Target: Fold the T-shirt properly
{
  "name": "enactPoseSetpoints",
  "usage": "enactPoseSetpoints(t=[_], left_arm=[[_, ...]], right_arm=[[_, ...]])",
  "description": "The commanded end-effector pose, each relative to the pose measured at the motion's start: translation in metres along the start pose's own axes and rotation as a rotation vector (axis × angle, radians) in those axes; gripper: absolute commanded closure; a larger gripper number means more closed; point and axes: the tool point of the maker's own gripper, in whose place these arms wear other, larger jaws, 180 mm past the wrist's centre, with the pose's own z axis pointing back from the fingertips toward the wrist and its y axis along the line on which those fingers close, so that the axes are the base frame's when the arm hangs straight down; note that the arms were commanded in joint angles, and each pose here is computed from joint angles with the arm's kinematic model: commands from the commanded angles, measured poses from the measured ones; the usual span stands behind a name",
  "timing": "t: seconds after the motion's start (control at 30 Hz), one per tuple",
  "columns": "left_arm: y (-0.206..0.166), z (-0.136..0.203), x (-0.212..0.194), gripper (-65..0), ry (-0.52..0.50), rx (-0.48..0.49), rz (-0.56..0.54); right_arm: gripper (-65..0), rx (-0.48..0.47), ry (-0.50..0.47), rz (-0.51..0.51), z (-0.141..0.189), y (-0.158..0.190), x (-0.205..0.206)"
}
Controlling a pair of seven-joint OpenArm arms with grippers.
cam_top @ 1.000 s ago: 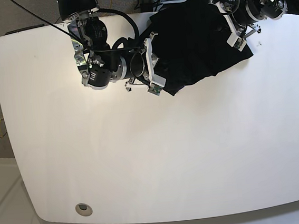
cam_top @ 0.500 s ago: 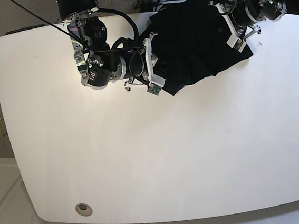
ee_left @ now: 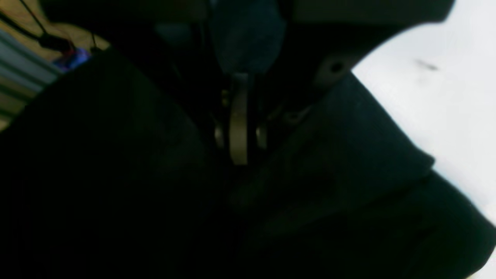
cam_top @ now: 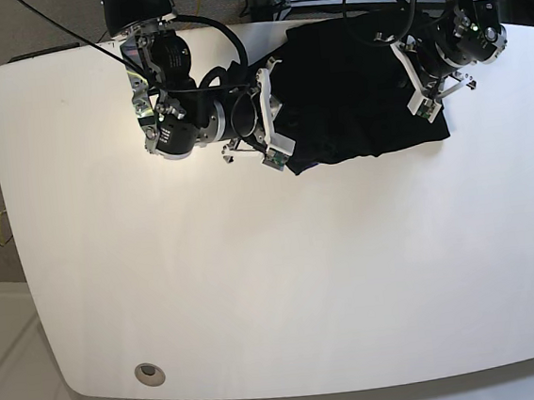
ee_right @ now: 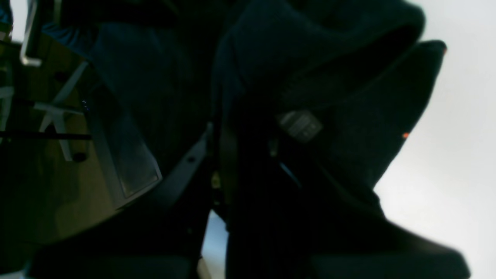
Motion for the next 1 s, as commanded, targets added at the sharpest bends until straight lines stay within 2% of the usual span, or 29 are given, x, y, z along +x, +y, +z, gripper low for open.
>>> enactPoseSetpoints(t=[0.0,0.33,0.63,0.97], left_arm=[[0.006,-0.003,0.010,0.0,-0.022,0.001,-0.002],[0.008,-0.032,0.011,0.0,0.018,-0.051,0.022],[-0.011,-0.043,0.052,0.0,-0.068,-0.101,-0.054],[-0.009,-0.042,0.081,0.0,-0.126,-0.095,-0.072]], right_arm=[[0.0,-0.002,-0.058,0.020,0.005,0.000,0.017],[0.0,-0.059,-0.094,-0.040,0.019,-0.021,0.014],[0.0,-0.053,-0.103,-0.044,0.017,-0.019,0.017],[0.0,-0.051,-0.107,-0.046,0.017,-0.018,0.018]])
